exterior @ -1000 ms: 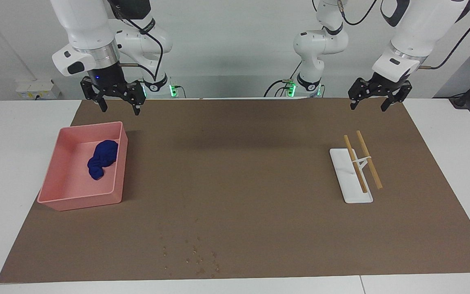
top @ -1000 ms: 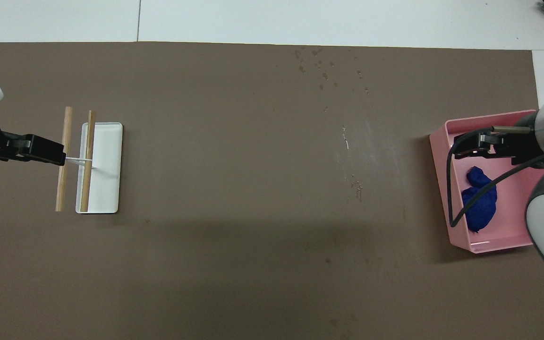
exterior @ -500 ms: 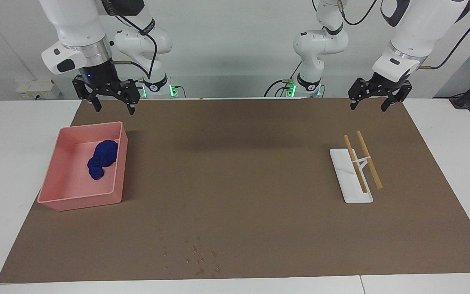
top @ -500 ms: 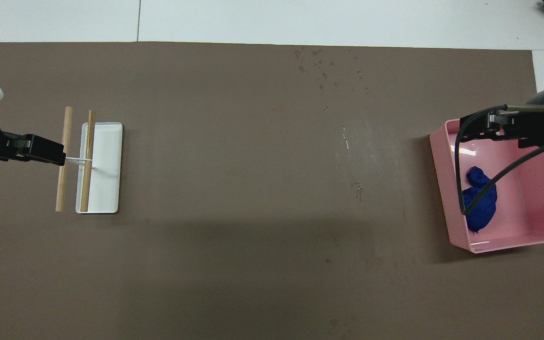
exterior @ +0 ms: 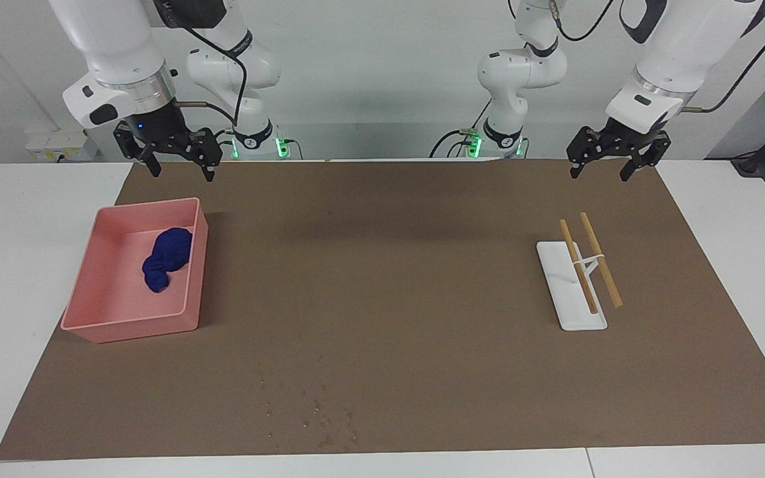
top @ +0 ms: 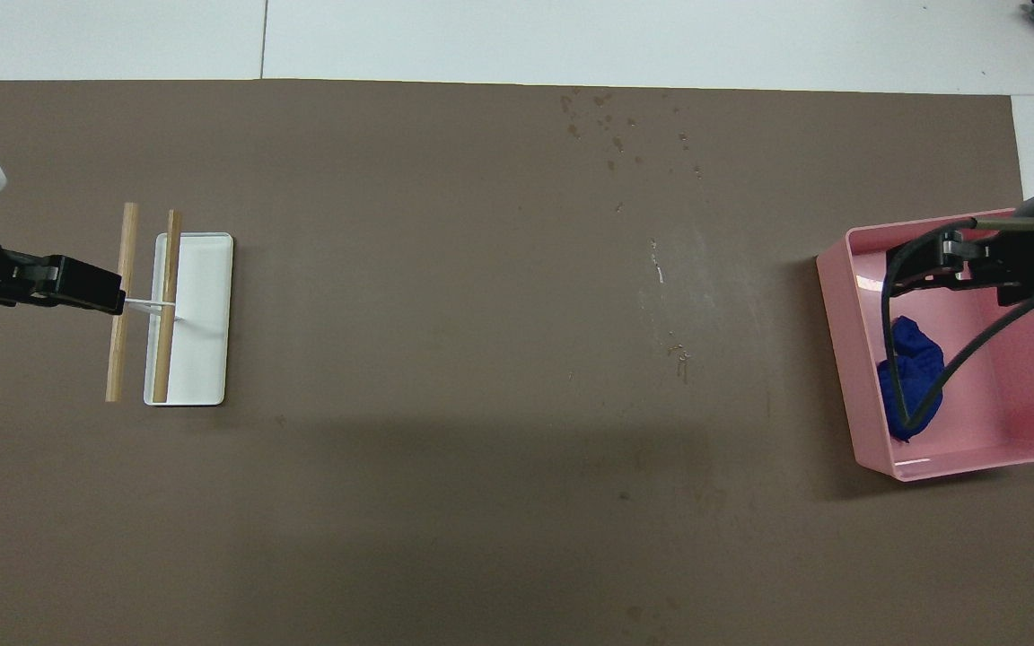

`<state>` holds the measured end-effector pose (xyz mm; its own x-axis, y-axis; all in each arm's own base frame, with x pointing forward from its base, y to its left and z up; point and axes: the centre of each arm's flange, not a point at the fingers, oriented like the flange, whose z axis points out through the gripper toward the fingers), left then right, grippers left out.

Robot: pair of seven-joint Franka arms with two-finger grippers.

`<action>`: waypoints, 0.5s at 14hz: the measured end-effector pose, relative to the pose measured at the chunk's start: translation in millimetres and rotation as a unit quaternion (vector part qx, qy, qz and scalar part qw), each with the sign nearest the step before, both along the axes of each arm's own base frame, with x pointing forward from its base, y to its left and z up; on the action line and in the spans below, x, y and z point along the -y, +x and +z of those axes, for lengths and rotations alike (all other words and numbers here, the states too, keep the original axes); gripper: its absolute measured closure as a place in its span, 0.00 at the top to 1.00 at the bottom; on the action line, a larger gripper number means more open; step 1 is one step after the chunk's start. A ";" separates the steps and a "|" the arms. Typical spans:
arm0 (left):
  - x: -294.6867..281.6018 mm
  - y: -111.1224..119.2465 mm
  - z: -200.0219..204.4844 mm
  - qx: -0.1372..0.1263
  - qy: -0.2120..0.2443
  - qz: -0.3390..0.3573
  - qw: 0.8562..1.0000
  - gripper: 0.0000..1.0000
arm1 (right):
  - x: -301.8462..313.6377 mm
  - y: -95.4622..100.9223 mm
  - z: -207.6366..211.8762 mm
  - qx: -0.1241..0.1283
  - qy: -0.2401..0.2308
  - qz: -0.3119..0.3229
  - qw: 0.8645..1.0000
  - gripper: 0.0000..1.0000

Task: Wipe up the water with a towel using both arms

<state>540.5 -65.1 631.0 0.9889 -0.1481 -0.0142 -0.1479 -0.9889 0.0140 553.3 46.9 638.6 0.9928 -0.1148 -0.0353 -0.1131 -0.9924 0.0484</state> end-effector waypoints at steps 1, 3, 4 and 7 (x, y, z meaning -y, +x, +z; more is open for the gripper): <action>0.0 0.0 0.0 0.000 0.000 0.000 1.000 1.00 | 0.0 -0.8 -2.3 -0.003 0.000 0.000 1.000 1.00; 0.0 0.0 0.0 0.000 0.000 0.000 1.000 1.00 | -0.2 -5.2 -7.2 -0.010 -0.002 0.000 1.000 1.00; 0.0 0.0 0.0 0.000 0.000 0.000 1.000 1.00 | -1.0 -9.8 -9.9 -0.014 0.000 0.000 1.000 1.00; 0.0 0.0 0.0 0.000 0.000 0.000 1.000 1.00 | 2.1 -21.2 -12.6 -0.011 0.014 -0.006 1.000 1.00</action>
<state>540.5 -65.1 631.0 0.9889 -0.1481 -0.0142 -0.1479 -0.9889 0.0140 532.0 44.9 626.0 0.9903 -0.1252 -0.0597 -0.1240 -0.9920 0.0241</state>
